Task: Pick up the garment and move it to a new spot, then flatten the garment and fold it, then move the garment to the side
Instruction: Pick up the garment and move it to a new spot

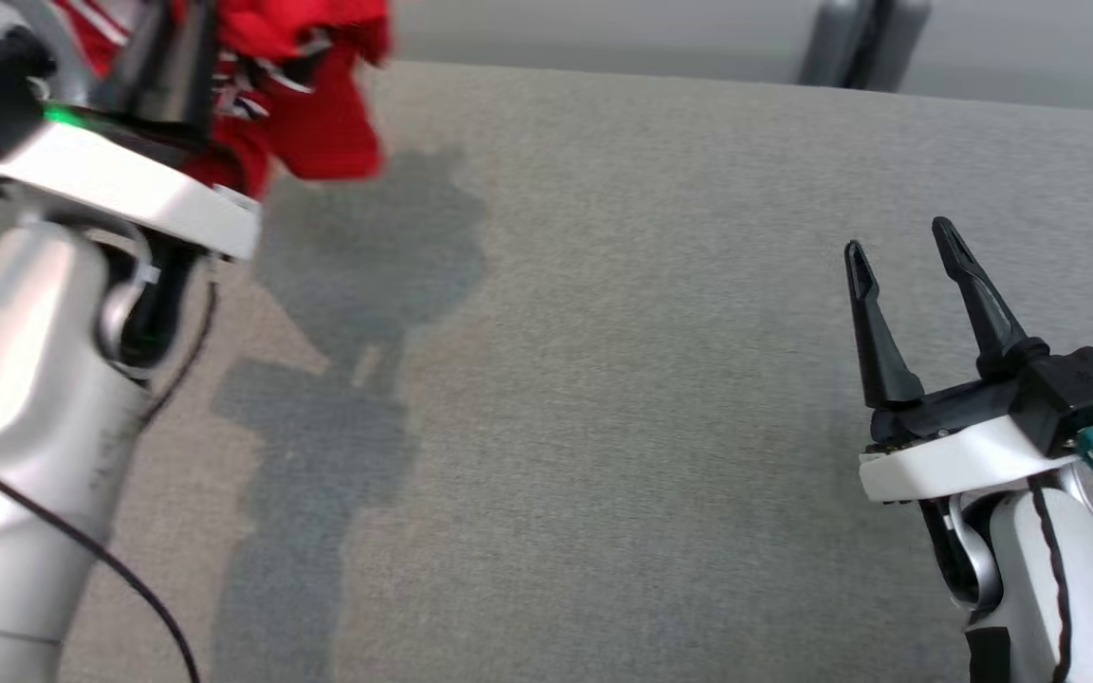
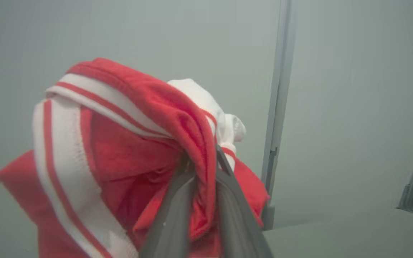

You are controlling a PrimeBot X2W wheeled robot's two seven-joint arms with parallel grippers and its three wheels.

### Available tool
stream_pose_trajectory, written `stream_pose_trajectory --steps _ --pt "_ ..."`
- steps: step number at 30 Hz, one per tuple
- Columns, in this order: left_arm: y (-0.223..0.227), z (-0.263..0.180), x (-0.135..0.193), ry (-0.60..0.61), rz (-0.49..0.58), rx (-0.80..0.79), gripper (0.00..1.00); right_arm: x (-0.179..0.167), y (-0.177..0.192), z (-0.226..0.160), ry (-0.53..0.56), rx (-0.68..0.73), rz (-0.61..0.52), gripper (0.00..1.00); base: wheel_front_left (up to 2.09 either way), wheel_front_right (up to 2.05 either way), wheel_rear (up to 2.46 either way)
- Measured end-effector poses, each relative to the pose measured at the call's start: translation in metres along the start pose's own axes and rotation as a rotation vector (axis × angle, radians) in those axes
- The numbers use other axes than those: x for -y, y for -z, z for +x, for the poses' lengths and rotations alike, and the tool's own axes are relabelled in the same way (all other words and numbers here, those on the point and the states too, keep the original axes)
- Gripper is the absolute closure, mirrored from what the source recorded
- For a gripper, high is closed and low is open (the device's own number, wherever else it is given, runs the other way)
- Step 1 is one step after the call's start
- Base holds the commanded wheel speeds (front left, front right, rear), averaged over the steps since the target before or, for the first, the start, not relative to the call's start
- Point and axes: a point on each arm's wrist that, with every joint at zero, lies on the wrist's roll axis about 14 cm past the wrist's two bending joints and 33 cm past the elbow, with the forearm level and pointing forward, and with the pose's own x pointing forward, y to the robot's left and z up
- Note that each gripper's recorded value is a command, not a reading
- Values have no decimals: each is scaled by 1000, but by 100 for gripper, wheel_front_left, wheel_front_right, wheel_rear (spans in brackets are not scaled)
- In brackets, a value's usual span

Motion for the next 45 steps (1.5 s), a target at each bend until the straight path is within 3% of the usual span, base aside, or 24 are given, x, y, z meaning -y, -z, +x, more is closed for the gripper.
stream_pose_trajectory --steps 9,19,22,23,24,25,26,31,35,39,45 --pt "37 17 142 324 -128 -46 100 61 -34 -42 196 48 -63 0 0 0 0" --pt "136 -3 253 537 -230 -290 100 123 -51 -96 405 49 -132 0 0 0 0" --pt "177 -21 281 603 -213 -404 100 138 -51 -114 464 34 -142 0 0 0 0" --pt "187 -27 286 609 -218 -435 91 141 -51 -117 477 31 -140 0 0 0 0" --pt "197 -33 290 617 -217 -466 69 143 -50 -120 484 28 -141 0 0 0 0" --pt "205 -39 293 622 -218 -492 52 145 -49 -122 491 24 -141 0 0 0 0" --pt "212 -44 294 626 -215 -513 0 147 -49 -123 497 22 -138 0 0 0 0" --pt "214 -48 289 595 -225 -531 0 143 -49 -119 484 29 -130 0 0 0 0" --pt "190 -29 267 511 -258 -458 0 133 -48 -108 448 36 -114 0 0 0 0" --pt "151 -9 225 410 -243 -324 0 116 -46 -96 397 40 -98 0 0 0 0" --pt "100 -20 149 236 -113 -162 0 88 -42 -80 313 40 -75 0 0 0 0"
